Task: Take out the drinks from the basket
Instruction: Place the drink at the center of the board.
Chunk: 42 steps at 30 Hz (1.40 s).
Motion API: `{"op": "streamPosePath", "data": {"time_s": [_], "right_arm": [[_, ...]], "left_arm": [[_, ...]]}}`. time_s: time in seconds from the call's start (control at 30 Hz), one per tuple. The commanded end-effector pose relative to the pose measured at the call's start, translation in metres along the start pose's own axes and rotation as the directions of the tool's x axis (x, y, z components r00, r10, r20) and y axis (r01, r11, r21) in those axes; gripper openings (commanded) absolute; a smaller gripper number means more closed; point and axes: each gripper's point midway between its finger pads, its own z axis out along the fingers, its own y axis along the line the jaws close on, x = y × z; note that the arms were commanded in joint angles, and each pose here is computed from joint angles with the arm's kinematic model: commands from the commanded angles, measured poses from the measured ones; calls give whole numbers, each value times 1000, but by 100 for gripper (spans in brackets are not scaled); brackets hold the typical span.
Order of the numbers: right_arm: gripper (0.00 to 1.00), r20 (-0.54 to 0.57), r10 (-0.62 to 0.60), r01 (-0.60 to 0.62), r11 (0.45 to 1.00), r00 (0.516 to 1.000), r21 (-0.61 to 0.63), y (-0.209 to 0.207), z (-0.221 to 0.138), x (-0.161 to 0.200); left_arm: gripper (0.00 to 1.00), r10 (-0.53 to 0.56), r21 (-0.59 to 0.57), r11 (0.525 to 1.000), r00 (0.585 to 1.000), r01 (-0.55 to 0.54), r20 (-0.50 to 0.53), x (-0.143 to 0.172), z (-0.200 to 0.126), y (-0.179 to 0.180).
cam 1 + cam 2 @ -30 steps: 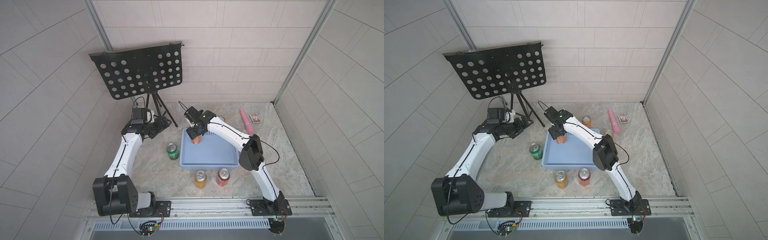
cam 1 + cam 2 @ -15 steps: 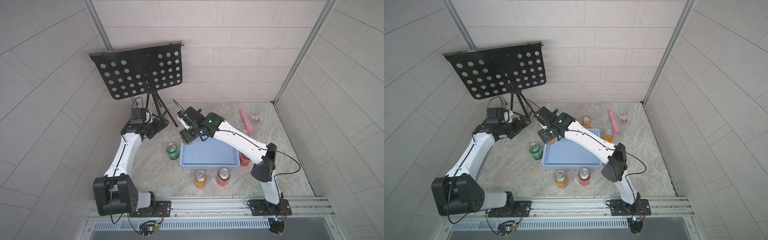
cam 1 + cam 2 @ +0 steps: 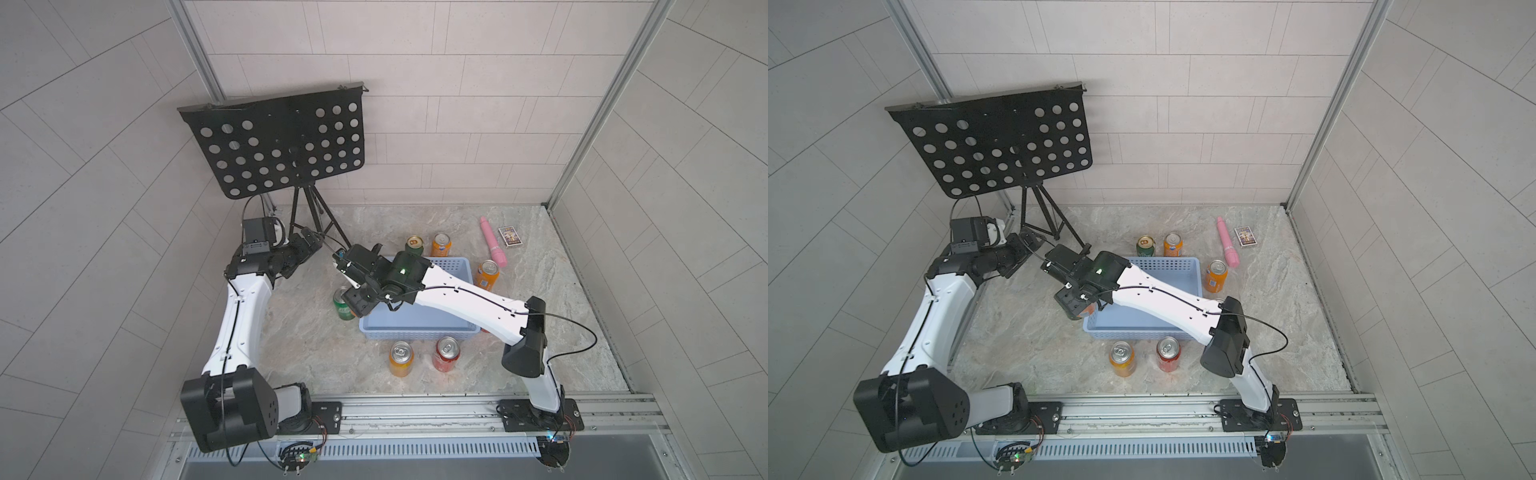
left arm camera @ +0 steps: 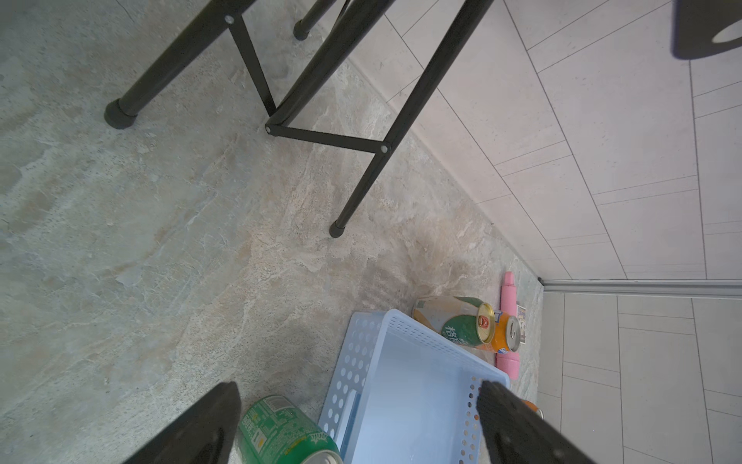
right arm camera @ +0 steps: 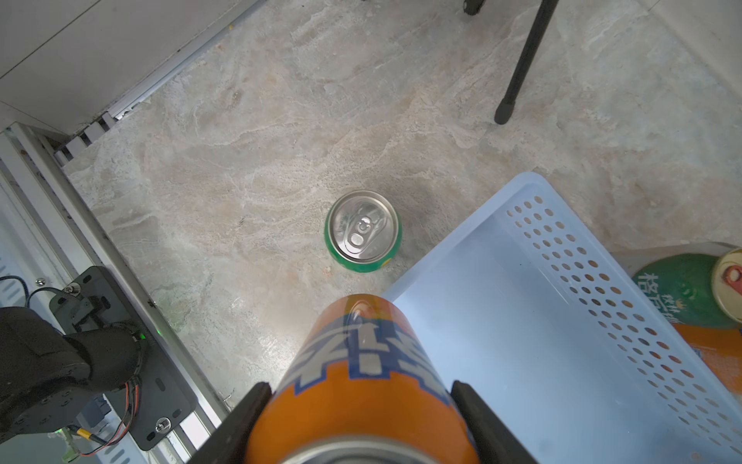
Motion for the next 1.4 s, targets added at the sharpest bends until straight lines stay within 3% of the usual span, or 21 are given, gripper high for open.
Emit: {"op": "streamPosePath", "data": {"time_s": [0.0,0.5,1.07,1.3,1.37], "right_arm": [[27,69,9,-9,1000,998,4,15,0,-14],[26,-3,-84,84,996,996,41,50,68,17],[27,-40,-78,78,997,996,-6,63,119,42],[39,-62,-81,80,997,995,-16,64,127,51],[49,-71,-83,82,997,994,-12,63,128,54]], "left_arm": [[100,5,11,1000,999,-6,41,-7,-12,-5],[100,-4,-29,1000,997,6,73,-16,-15,18],[100,-28,-7,1000,998,29,56,-16,-8,30],[100,-30,-1,1000,998,30,48,-14,-7,31],[100,-31,-1,1000,998,31,47,-14,-7,31]]}}
